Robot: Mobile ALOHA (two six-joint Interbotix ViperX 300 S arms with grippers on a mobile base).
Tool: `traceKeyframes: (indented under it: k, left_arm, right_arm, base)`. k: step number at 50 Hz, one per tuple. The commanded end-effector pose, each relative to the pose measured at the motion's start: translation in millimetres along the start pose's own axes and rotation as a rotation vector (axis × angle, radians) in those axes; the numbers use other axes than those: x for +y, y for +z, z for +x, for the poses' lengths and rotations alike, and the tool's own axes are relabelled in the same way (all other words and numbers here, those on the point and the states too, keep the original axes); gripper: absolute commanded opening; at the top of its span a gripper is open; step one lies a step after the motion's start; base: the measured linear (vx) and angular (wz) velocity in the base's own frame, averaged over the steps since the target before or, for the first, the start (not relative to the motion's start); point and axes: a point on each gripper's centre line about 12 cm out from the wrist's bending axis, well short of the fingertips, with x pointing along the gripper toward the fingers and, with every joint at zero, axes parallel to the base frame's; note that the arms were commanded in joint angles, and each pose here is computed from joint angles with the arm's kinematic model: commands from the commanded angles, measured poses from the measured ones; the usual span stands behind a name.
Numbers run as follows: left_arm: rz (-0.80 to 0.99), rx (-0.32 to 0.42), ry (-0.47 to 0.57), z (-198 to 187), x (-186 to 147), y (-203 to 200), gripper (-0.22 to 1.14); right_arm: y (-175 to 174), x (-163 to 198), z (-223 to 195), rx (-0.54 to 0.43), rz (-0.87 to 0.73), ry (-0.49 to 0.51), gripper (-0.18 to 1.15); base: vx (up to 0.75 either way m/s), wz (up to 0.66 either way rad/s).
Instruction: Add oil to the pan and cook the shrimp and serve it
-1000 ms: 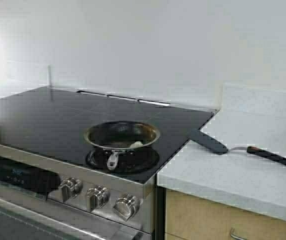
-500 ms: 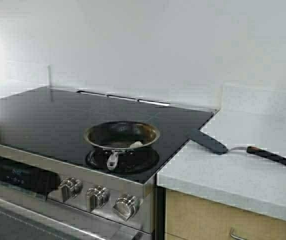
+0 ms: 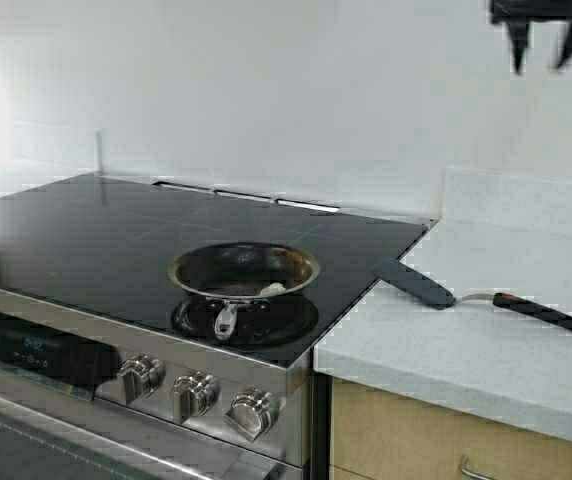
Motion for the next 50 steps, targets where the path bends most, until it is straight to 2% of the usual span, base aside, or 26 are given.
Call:
traceKeyframes:
  k: [1,7,10,18,33,43,50]
  left_arm:
    - [0.000,-0.016,0.001,1.0,-0.2,5.3,0.03]
    - [0.000,-0.017,-0.001,1.0,-0.6,5.9,0.03]
    - [0.000,-0.017,-0.001,1.0,-0.6,5.9,0.03]
    - [-0.002,-0.015,-0.001,1.0,-0.5,5.3,0.03]
    - [-0.002,-0.022,0.000,-0.2,-0.3,6.0,0.03]
    - [-0.002,-0.029,-0.001,-1.4,-0.5,7.3,0.03]
    - [-0.002,-0.031,-0.003,-1.6,-0.8,7.6,0.03]
  right_arm:
    - [7.3,16.6,-33.2,-0.098,0.013,0.061,0.43]
    - [-8.1,25.7,-47.4,-0.116,-0.004,0.091,0.08]
    - [-18.4,30.4,-53.5,-0.130,-0.012,0.110,-0.02]
    - [-46.0,42.1,-72.2,-0.170,-0.004,0.169,0.07]
    - [-122.5,62.2,-91.2,-0.173,0.138,0.307,0.06]
    - [-168.9,71.9,-93.3,-0.177,0.350,0.404,0.06]
    - [-201.2,75.3,-90.1,-0.178,0.505,0.422,0.06]
  base:
    - [0.00,0.00]
    - [0.00,0.00]
    - [0.00,0.00]
    - [0.00,0.00]
    - [0.00,0.00]
    - [0.00,0.00]
    - [0.00,0.00]
